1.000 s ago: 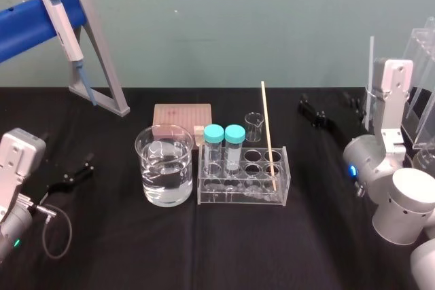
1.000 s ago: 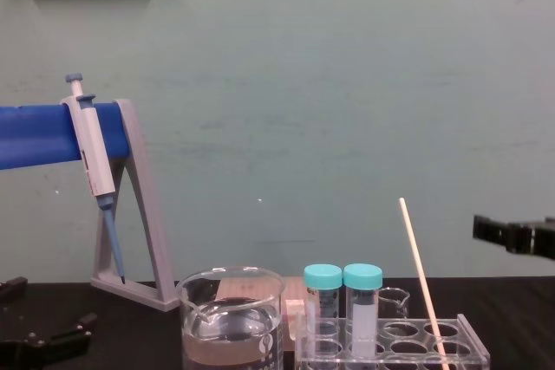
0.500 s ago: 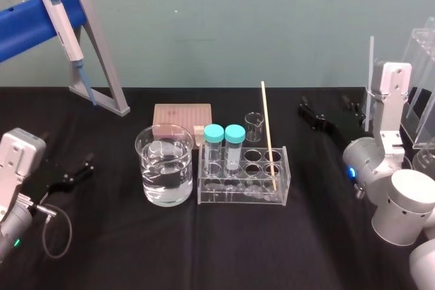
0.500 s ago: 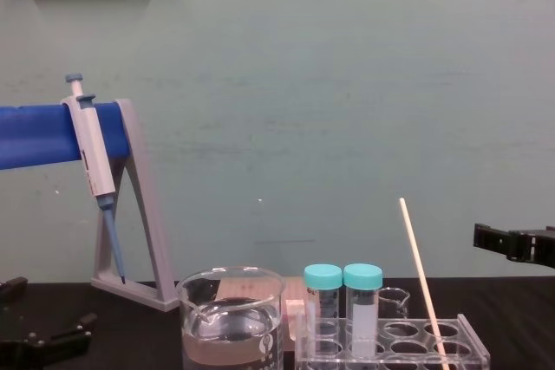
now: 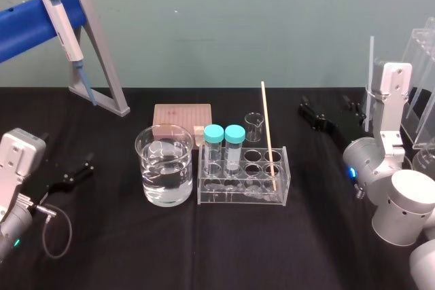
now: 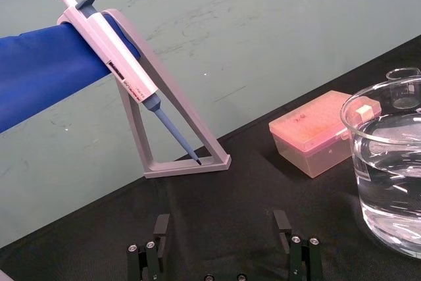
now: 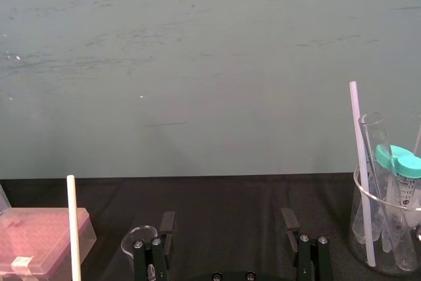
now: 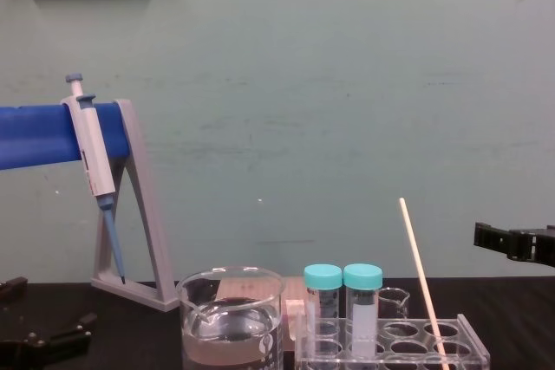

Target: Hold the thermometer with one hand and immerse one end into the beaker, then reinsert it into the test tube rack.

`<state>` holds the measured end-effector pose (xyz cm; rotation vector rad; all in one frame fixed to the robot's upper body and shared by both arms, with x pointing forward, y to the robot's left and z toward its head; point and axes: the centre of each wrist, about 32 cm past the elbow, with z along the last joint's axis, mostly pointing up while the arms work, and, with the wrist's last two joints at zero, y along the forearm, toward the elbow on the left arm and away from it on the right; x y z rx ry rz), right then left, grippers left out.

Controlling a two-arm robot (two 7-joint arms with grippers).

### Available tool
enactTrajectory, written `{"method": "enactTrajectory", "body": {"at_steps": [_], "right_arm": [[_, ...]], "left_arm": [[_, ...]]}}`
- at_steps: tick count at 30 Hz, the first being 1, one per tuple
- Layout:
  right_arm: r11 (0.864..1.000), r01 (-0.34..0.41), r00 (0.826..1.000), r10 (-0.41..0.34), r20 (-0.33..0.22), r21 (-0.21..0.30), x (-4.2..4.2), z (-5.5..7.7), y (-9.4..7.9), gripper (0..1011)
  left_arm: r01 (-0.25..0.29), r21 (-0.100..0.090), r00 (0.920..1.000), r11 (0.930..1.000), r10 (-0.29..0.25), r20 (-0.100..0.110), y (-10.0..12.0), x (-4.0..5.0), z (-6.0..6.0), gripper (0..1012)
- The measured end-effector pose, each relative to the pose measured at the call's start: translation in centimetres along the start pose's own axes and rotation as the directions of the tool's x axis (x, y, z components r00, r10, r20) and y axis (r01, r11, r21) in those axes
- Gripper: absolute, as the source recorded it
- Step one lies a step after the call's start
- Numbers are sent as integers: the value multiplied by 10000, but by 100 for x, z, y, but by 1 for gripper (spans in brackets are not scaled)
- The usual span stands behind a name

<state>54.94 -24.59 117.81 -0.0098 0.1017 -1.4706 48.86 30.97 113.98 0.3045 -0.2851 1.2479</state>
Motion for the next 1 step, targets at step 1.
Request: {"method": "enactTrajectory", "body": {"at_steps": [1], "right_arm": [[10000, 1, 10000, -1, 1, 1, 0, 0, 0, 1003]], "left_arm": [[0, 0, 10000, 10000, 0, 0, 0, 0, 0, 1004]]}}
